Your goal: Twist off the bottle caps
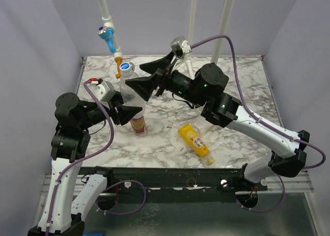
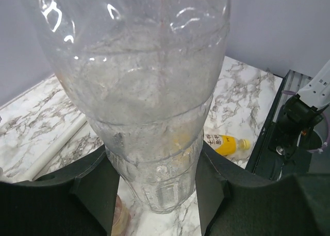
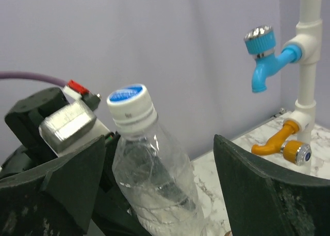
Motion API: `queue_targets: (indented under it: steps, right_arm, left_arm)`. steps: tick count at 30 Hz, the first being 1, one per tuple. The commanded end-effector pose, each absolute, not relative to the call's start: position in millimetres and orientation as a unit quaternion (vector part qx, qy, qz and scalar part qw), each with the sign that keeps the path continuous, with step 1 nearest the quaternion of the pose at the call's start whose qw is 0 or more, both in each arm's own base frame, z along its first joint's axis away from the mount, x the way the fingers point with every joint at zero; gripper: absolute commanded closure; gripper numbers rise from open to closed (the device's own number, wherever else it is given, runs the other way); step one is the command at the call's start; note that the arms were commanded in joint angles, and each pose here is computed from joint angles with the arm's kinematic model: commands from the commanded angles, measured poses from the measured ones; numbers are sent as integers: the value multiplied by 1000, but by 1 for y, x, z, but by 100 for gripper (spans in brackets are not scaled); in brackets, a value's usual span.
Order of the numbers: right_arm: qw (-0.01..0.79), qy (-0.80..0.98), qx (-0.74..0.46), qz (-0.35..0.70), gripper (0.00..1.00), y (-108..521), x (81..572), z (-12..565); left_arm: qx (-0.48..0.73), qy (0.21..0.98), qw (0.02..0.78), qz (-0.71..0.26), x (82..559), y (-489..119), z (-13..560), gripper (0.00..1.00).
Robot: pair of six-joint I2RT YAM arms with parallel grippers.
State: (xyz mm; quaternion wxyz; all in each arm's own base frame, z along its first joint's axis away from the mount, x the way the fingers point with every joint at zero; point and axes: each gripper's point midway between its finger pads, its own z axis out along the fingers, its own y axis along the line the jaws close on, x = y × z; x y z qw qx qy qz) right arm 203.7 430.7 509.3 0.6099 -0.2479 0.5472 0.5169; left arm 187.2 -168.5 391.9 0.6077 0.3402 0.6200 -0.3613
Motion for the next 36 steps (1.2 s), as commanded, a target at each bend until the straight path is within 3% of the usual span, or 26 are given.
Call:
queue_targets:
  steps: [1,17,19,23,24,25,27,29,36]
  right_arm:
    - [619,536,-283,499,12,423,199,534]
    - [589,570,-325,472,24,447,207,515]
    - [589,567,-328,474,29,449,207,517]
    - [596,561,-322,476,52,450,208,518]
    - [601,555,-318,479,57,448,208,521]
    - [603,552,-315,482,62,447,207,519]
    - [614,538,-304,490,67,441,205,523]
    - [630,518,-289,502,68,434,203,531]
    - [648,468,-240,550,75,416,191,538]
  left_arm:
    - [364,620,602,-347,186,-167,386,100]
    - [384,628,581,-346,184,-168,379,100]
    - [385,628,579,-349,183,-169,379,100]
    - [386,628,576,-353,182,-170,379,100]
    - [386,628,575,-354,181,-170,379,91]
    - [384,629,575,-355,181,-170,379,74]
    - [381,630,572,-360,179,-170,380,51]
    - [371,636,567,-371,178,-171,381,2]
    - [325,632,572,-409,181,-176,394,1]
